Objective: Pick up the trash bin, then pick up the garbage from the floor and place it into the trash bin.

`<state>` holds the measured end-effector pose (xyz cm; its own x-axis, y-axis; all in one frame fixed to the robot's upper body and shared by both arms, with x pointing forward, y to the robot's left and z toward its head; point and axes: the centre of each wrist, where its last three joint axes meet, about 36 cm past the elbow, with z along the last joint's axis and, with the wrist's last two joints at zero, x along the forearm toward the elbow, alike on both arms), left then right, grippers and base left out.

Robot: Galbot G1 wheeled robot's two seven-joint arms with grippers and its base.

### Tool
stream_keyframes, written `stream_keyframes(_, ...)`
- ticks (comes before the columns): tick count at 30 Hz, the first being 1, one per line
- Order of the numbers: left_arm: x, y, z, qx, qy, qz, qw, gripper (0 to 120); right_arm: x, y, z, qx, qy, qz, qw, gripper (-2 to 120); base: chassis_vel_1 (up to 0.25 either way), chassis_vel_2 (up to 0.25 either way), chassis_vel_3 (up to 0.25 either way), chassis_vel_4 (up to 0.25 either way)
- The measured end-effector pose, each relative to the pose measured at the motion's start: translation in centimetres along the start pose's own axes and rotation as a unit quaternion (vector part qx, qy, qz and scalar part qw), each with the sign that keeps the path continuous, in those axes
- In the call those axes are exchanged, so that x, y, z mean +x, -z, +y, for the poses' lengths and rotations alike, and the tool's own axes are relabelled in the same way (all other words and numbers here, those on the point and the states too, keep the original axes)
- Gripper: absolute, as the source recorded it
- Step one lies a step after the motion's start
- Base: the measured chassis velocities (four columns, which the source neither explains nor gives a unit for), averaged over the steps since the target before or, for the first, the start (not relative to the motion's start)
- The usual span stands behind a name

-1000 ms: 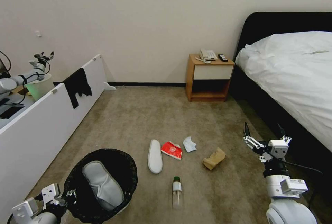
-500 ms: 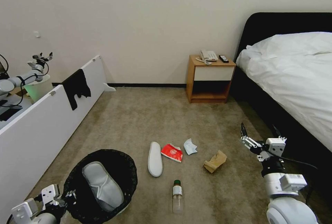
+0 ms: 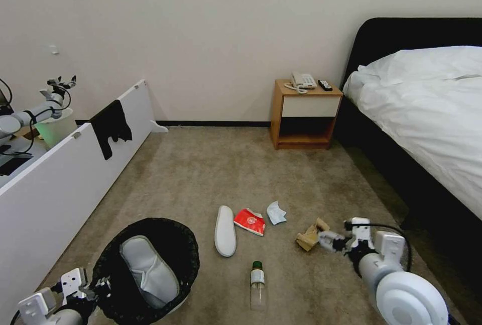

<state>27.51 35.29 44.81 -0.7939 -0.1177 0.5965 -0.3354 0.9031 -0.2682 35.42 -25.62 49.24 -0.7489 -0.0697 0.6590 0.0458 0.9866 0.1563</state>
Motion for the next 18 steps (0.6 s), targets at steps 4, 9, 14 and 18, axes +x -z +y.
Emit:
stream_keyframes(4, -0.4, 0.1, 0.2, -0.003, 0.000, 0.003, 1.0000, 1, -0.4, 0.1, 1.0, -0.007, 0.015, 0.052, 0.999, 100, 0.000, 0.000, 0.000, 0.000)
stream_keyframes(9, -0.5, 0.2, 0.2, -0.003, -0.002, 0.002, 1.0000, 1, -1.5, -0.4, 1.9, -0.017, 0.023, 0.094, 0.995, 100, 0.000, 0.000, 0.000, 0.000)
stream_keyframes(14, -0.6, 0.1, 0.2, 0.000, -0.002, 0.003, 1.0000, 1, -3.8, -1.8, 2.8, -0.015, 0.024, 0.128, 0.991, 100, 0.000, 0.000, 0.000, 0.000)
stream_keyframes(18, -0.6, 0.1, 0.2, 0.000, -0.001, 0.003, 1.0000, 1, -5.4, -2.4, 3.6, -0.017, 0.026, 0.142, 0.989, 100, 0.000, 0.000, 0.000, 0.000)
